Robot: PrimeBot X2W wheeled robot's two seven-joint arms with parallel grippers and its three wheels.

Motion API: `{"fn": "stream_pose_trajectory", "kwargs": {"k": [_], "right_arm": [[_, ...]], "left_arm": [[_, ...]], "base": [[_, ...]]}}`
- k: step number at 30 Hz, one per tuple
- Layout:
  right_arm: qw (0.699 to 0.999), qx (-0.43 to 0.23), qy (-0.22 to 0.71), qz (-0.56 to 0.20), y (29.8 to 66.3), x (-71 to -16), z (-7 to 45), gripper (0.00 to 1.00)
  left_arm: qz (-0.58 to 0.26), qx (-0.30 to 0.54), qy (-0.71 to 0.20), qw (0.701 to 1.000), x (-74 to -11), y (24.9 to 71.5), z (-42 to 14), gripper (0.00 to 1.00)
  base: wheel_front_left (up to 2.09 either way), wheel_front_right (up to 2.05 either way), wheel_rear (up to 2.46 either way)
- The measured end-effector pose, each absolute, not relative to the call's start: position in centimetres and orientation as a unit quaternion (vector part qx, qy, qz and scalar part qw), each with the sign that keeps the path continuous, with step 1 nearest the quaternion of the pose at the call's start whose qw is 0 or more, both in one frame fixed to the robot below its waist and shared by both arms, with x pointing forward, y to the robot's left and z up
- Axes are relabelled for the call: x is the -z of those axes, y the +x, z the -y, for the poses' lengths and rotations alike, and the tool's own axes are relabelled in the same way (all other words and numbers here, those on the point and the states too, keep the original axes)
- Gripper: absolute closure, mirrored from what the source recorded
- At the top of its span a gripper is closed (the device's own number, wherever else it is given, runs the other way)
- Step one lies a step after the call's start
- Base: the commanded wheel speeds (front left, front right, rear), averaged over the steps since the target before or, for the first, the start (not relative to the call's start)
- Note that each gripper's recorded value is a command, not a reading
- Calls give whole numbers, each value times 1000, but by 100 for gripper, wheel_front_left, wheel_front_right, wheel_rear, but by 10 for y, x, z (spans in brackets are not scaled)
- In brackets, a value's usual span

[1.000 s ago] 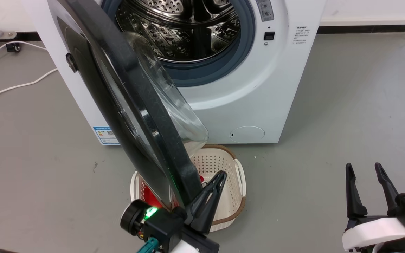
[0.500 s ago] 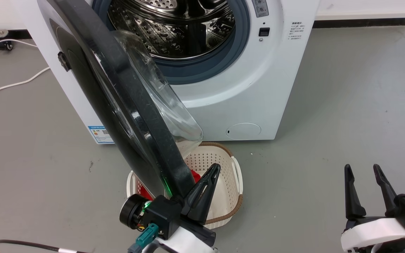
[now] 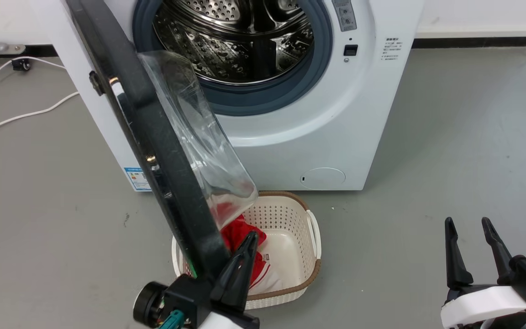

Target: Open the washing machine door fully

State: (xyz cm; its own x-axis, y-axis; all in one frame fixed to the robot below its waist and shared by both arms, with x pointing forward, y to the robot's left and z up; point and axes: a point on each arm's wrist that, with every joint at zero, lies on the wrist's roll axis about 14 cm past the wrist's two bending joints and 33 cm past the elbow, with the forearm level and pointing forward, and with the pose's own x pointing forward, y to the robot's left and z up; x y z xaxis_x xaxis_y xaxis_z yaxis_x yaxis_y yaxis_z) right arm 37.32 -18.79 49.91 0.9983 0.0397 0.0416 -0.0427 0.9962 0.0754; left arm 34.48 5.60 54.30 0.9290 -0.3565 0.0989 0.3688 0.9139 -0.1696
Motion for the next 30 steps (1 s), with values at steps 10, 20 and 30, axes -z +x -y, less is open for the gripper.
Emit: {"fn": "stream_pose_trajectory", "kwargs": {"k": [10, 20, 30], "right_arm": [[998, -46, 40, 24, 378, -502, 171, 0], [994, -97, 38, 16, 389, -500, 137, 0], [986, -165, 33, 16, 409, -501, 87, 0]], "left_arm": [[16, 105, -102, 989, -533, 324, -94, 100], [26, 12, -91, 995, -536, 305, -146, 100], [37, -82, -83, 993, -536, 284, -198, 100]], "base": [[0, 0, 0], [0, 0, 0], [0, 0, 0]]}}
